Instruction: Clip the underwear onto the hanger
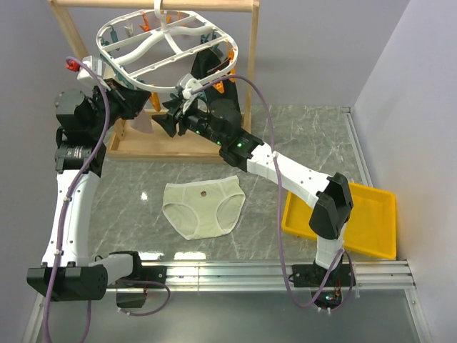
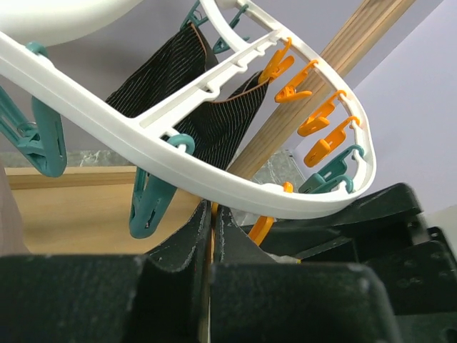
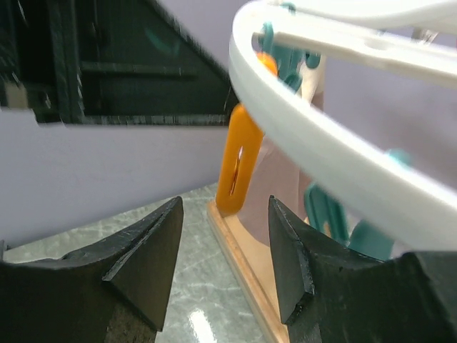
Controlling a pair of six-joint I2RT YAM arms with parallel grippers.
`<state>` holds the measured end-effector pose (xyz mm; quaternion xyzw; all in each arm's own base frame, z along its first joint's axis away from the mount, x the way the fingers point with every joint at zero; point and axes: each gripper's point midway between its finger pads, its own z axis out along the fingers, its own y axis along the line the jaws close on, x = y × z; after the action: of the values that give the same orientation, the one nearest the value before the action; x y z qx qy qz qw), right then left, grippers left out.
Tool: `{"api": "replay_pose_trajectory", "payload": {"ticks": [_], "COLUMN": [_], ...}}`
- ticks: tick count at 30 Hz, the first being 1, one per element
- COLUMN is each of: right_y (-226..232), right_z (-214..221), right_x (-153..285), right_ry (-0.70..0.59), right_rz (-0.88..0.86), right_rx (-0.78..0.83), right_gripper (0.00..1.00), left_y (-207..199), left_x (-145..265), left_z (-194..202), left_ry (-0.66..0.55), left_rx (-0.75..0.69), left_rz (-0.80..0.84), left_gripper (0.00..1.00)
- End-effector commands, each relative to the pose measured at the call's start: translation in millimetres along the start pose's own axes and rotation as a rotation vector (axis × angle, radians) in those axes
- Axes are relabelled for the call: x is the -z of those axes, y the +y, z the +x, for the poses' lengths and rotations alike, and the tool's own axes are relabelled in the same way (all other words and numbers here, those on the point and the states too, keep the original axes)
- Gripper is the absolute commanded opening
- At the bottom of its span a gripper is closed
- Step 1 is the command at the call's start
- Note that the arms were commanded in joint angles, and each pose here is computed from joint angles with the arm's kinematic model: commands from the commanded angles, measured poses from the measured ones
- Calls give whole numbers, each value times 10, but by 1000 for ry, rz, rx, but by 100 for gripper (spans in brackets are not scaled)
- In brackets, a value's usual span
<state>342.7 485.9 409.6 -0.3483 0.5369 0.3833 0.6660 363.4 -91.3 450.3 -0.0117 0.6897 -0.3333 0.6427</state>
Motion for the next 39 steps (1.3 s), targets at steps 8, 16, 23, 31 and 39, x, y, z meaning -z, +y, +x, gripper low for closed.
{"api": "replay_pose_trajectory", "payload": {"ticks": [8, 16, 23, 31, 39], "right_y": [-46, -72, -110, -129, -102], "right_z": [-480, -368, -446, -475, -479], "right_x": [-101, -134, -137, -123, -92], "right_ry": [-131, -112, -132, -137, -128], "right_rz": [17, 24, 48, 53, 33], "right_rx": [32, 41, 17, -3, -22], "right_gripper": [57, 54, 42, 0, 0], "left_y": [-151, -194, -174, -279, -360], "left_x": [92, 112, 119, 187, 503], "left_z": [-62, -36, 1, 8, -207], "left_ry": [-22, -11, 2, 25, 15], "left_rx": [-10, 4, 4, -12, -77], "left_rz": [51, 70, 62, 96, 151], "left_gripper": [1, 0, 0, 31, 61]}}
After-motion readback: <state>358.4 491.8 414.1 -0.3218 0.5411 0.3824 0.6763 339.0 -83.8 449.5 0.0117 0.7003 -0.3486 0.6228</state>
